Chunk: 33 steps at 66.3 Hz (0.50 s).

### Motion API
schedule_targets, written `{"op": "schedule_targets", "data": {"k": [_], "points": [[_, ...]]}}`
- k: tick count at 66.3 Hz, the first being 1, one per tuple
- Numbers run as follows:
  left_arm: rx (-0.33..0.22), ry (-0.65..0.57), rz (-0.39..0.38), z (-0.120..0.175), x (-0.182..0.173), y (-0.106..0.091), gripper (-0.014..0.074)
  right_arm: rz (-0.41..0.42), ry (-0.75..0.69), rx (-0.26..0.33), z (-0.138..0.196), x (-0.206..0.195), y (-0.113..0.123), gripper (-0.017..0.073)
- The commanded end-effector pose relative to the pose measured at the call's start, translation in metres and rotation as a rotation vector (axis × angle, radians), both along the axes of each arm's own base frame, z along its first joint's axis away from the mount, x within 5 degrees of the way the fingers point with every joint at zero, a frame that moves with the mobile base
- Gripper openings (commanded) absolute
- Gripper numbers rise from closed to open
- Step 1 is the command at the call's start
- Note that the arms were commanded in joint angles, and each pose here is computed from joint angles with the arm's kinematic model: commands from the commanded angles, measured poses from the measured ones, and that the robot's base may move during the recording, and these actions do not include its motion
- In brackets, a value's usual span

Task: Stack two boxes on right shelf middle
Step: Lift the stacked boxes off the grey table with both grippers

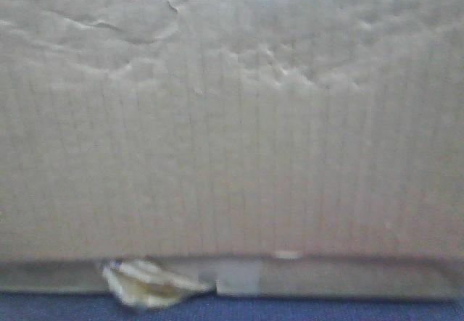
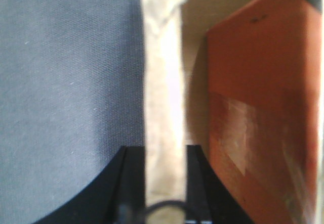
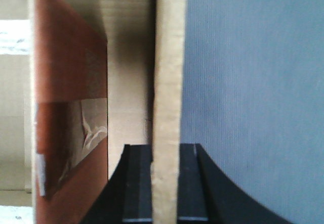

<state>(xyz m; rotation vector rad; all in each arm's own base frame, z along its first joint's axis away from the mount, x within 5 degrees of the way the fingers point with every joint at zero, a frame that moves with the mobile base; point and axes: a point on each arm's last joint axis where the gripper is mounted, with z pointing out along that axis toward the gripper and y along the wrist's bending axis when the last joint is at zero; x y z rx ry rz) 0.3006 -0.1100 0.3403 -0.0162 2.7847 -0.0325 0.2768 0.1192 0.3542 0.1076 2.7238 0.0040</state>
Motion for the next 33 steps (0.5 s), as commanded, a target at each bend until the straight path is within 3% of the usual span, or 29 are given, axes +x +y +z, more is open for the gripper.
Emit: {"op": "schedule_targets", "data": {"k": [1, 12, 23, 33], "points": [[0.006, -0.104, 0.051, 0.026, -0.014, 0.011, -0.0111, 0.021, -0.112, -0.027, 0.021, 0.001, 0.005, -0.0152], [0.014, -0.252, 0.09, 0.057, -0.032, 0.025, -0.0111, 0.03, -0.227, -0.016, 0.051, -0.001, 0.012, -0.0152], [-0.028, -0.402, 0.093, 0.086, -0.041, 0.032, -0.0111, 0.022, -0.33, -0.006, 0.08, -0.001, 0.009, -0.0152], [-0.011, -0.532, 0.096, 0.113, -0.04, 0.037, -0.0111, 0.02, -0.447, 0.018, 0.105, 0.0, 0.007, -0.0152]]}}
